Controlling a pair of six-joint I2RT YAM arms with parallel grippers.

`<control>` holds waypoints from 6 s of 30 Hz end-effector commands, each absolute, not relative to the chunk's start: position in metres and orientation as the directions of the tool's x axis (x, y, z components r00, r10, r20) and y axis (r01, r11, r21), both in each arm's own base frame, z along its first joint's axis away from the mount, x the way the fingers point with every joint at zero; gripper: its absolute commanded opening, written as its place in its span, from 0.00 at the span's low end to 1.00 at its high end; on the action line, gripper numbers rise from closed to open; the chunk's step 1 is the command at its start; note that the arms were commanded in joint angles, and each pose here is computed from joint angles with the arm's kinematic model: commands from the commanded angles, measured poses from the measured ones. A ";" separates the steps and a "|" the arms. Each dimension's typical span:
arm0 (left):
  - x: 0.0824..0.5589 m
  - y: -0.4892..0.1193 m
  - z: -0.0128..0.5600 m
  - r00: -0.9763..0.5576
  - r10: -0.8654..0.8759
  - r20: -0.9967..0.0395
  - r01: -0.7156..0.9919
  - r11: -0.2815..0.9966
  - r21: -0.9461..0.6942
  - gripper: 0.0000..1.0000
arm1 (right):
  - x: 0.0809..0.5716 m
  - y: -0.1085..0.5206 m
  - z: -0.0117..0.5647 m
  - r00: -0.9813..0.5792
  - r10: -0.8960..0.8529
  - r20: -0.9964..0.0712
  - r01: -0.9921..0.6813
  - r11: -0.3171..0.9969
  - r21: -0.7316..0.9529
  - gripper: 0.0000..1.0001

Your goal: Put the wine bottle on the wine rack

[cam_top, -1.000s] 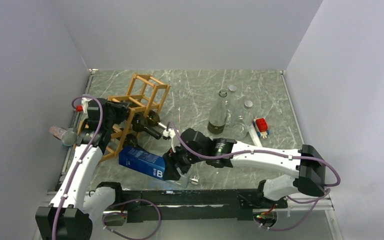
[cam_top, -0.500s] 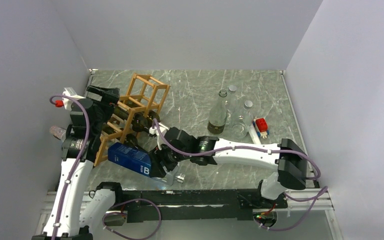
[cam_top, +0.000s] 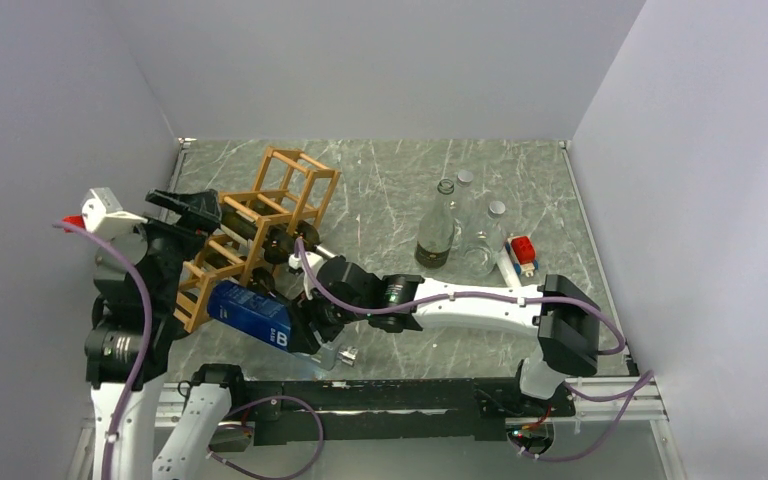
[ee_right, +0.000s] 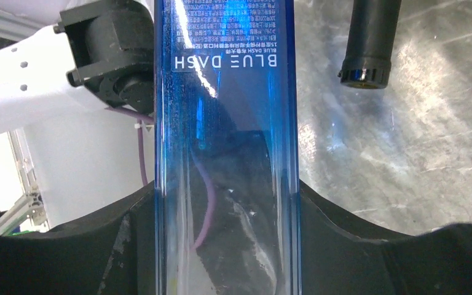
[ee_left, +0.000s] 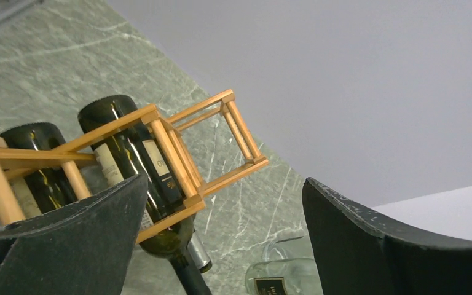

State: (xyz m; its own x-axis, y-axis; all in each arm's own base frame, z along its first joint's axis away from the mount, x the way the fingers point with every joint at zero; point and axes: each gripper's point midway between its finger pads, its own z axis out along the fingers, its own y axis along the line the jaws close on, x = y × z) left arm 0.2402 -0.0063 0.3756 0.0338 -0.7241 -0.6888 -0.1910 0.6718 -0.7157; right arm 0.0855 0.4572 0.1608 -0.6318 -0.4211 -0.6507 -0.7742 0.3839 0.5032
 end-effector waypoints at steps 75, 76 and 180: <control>0.119 0.022 0.423 0.126 -0.492 -0.862 -0.187 0.841 -0.507 0.99 | 0.169 0.609 0.234 -0.612 0.049 -0.789 -0.709 0.409 0.575 0.78; 0.119 0.022 0.423 0.126 -0.492 -0.861 -0.186 0.841 -0.508 0.99 | 0.168 0.606 0.237 -0.607 0.052 -0.793 -0.712 0.407 0.572 0.81; 0.150 -0.307 0.201 -0.341 -0.168 -0.925 0.711 0.597 -0.371 0.99 | 0.161 0.253 0.407 -0.547 0.164 -0.821 -0.736 0.375 0.564 0.00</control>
State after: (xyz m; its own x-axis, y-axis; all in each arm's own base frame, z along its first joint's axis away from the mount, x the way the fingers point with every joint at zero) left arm 0.1508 -0.3033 0.1708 -0.3998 -0.0590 -0.9147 0.6867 0.6418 -0.3415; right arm 0.2025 0.2374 0.3182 -0.5956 0.0180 -0.8031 -0.6114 0.6382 0.4678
